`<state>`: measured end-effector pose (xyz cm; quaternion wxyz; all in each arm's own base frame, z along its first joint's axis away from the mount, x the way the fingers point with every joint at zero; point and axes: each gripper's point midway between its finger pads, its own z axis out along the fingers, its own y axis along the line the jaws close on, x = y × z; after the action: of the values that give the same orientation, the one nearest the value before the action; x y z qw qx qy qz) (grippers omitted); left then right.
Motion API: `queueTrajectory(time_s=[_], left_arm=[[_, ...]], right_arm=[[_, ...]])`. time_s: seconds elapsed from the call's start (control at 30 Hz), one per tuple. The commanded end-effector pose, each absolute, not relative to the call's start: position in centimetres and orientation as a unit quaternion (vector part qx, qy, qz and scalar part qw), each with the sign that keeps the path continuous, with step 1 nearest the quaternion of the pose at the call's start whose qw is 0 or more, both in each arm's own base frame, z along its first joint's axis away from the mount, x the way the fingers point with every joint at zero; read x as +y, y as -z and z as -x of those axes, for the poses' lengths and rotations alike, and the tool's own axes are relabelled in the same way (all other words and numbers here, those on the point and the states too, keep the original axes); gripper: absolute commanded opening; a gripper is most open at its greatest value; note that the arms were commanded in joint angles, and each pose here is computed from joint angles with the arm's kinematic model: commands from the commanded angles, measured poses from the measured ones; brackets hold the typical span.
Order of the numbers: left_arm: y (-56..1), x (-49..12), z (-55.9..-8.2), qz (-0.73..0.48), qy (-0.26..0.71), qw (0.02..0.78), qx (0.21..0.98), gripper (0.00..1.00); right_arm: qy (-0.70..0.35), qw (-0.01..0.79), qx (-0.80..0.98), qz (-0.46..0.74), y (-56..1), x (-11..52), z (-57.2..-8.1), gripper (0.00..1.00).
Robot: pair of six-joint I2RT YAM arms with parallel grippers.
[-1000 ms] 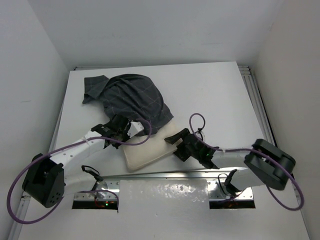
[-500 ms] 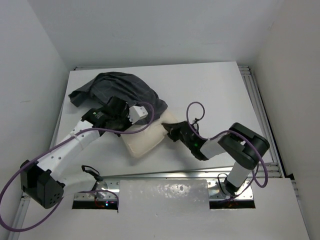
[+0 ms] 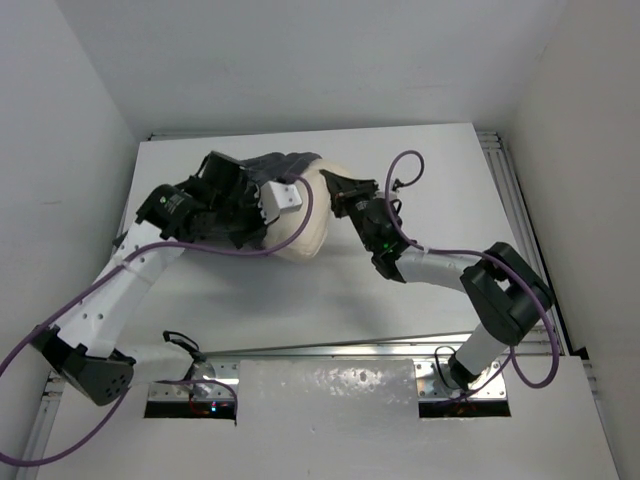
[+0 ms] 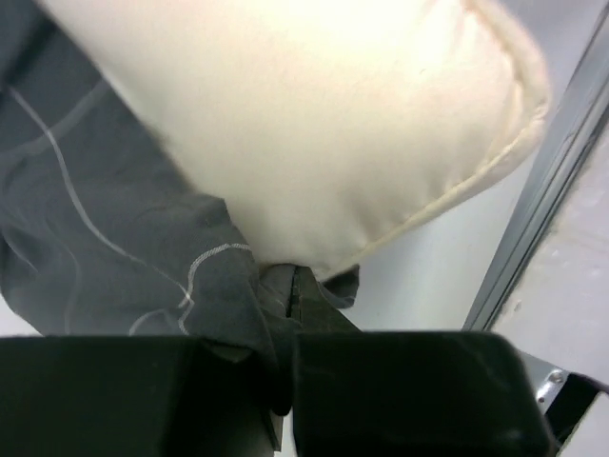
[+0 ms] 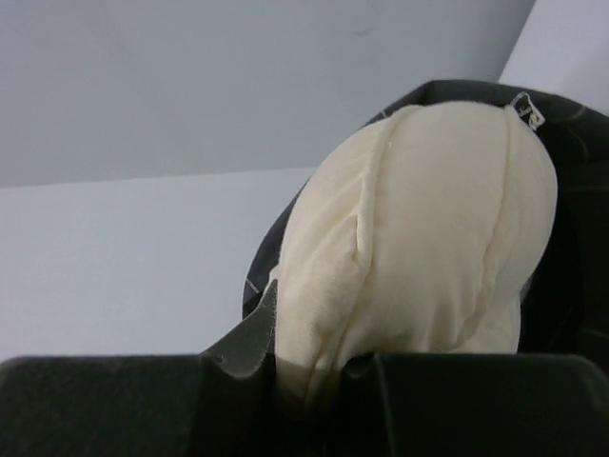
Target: Put the pillow into the pillowcase
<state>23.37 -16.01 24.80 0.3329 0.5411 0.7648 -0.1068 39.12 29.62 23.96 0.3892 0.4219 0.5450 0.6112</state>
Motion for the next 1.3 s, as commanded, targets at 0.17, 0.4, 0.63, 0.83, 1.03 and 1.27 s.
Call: queueTrajectory(time_s=[0.17, 0.4, 0.63, 0.83, 1.03, 1.27], left_arm=[[-43.8, -25.3, -23.1, -0.568, 0.274, 0.528, 0.569, 0.00], [-47.8, -28.2, -23.5, -0.518, 0.366, 0.550, 0.544, 0.00], [-54.0, -29.6, -23.5, -0.483, 0.419, 0.585, 0.499, 0.00], [-59.5, -29.9, -23.9, -0.469, 0.421, 0.639, 0.441, 0.00], [-63.3, -26.1, -24.0, -0.434, 0.339, 0.710, 0.439, 0.00], [-62.6, -22.5, -25.3, -0.402, 0.239, 0.740, 0.483, 0.00]], right_arm=[[-0.594, 0.451, 0.529, -0.407, -30.3, 30.6, -40.3, 0.00], [-0.519, 0.542, 0.558, -0.353, -35.0, 31.0, -41.0, 0.00], [-0.358, 0.655, 0.630, -0.214, -36.6, 33.5, -39.6, 0.00], [-0.243, 0.654, 0.708, -0.109, -33.1, 35.9, -40.9, 0.00], [-0.281, 0.608, 0.733, 0.117, -34.4, 39.9, -39.5, 0.53], [-0.272, 0.596, 0.729, 0.199, -43.9, 33.3, -38.8, 0.85]])
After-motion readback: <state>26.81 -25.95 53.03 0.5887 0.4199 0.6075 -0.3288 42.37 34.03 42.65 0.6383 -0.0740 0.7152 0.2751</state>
